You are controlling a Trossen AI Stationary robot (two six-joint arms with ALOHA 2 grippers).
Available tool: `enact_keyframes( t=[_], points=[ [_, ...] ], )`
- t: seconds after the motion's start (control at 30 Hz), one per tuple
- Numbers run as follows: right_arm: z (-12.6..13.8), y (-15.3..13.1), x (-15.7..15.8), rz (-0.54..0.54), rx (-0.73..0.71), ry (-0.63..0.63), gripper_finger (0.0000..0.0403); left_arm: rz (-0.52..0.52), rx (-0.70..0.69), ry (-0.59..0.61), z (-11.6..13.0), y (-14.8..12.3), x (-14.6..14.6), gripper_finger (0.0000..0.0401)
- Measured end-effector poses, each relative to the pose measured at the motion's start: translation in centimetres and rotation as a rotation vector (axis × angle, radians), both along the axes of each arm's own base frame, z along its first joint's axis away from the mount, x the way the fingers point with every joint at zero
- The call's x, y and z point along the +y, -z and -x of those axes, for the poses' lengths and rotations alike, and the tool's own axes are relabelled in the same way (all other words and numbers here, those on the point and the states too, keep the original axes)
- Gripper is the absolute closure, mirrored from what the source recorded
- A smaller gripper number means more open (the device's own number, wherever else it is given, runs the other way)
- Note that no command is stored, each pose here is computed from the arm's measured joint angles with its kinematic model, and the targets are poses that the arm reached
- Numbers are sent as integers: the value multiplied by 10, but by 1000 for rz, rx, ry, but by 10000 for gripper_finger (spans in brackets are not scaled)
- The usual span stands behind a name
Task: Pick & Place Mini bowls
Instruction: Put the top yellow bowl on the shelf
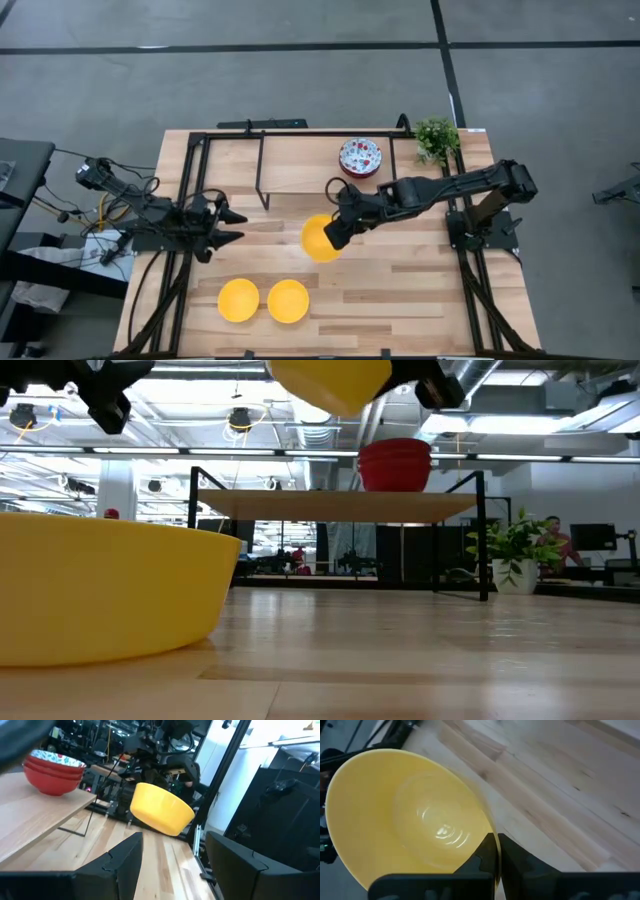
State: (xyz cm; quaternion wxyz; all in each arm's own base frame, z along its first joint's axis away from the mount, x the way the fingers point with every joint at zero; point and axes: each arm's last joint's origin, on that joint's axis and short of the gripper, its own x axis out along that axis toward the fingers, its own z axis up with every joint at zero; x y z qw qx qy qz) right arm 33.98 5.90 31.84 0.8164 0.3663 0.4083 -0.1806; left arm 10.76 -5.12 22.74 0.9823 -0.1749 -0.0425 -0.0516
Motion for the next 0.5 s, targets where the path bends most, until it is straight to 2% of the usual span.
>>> enact_keyframes(
  t=[0.27,0.5],
  points=[
    [-2,-10,0,13,-35,-9,403,60,-92,-22,1,-10,2,185],
    [-7,-15,0,36,-88,-18,403,77,-103,-68,1,-12,3,185]
  ],
)
